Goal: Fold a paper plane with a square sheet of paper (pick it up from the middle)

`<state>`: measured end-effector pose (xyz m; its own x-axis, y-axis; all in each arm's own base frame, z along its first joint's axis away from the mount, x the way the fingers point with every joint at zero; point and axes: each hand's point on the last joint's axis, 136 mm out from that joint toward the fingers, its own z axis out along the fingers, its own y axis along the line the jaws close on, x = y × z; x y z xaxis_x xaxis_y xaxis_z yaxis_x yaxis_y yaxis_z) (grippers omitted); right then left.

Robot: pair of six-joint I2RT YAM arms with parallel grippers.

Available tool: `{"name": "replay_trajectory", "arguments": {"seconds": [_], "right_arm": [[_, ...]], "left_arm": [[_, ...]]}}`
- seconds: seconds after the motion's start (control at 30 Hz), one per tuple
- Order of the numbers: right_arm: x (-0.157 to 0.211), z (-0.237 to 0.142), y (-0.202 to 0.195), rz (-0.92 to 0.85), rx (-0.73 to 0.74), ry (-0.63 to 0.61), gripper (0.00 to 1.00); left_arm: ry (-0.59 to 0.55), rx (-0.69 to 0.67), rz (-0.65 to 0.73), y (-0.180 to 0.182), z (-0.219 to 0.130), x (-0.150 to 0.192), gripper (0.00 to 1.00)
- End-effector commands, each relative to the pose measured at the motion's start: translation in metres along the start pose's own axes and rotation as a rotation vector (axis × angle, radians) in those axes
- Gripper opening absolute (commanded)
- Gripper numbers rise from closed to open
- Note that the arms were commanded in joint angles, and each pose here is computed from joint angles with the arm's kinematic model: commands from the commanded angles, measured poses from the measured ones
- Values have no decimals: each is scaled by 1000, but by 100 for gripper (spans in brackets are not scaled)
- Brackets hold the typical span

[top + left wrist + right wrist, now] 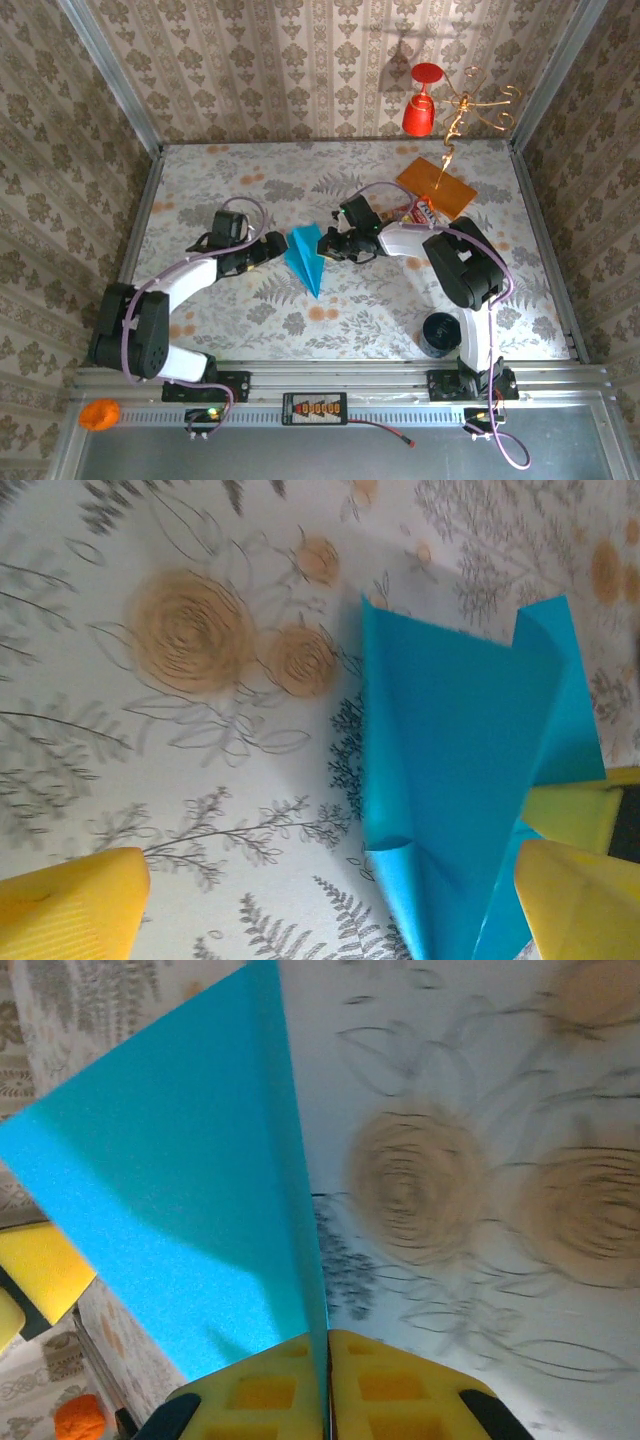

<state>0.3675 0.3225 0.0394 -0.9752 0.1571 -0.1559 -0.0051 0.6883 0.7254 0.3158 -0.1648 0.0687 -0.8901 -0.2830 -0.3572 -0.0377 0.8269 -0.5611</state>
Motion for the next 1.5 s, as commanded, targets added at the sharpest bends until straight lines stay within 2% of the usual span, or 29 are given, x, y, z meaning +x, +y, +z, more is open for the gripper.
{"name": "replay_trajectory", "arguments": {"seconds": [0.0,0.23,0.33,0.5,0.6,0.7,0.9,1.07,1.33,1.47], "right_arm": [[-7,-2,-2,31,-51,-12,10],[-4,-5,-18,64,-50,-9,13],[-3,-6,-17,60,-54,-7,13],[-3,-7,-19,58,-52,-7,13],[-4,-7,-18,55,-51,-7,13],[-5,-8,-17,48,-51,-10,12],[-7,-12,-16,37,-38,-28,8],[-14,-25,-15,21,-30,-79,7],[-22,-43,-18,28,-38,-156,7],[-23,-44,-23,41,-31,-169,7]], "left_arm": [[6,27,-8,-17,10,-3,93],[63,69,9,-39,31,10,91],[66,58,-9,-40,36,10,87],[87,-20,-61,-26,45,12,62],[95,-13,-62,-29,48,9,50],[124,16,-30,-44,55,17,41],[130,4,-29,-43,57,16,24],[113,55,-5,-52,54,10,10],[88,127,30,-63,48,2,7],[102,87,14,-52,55,7,8]]}}
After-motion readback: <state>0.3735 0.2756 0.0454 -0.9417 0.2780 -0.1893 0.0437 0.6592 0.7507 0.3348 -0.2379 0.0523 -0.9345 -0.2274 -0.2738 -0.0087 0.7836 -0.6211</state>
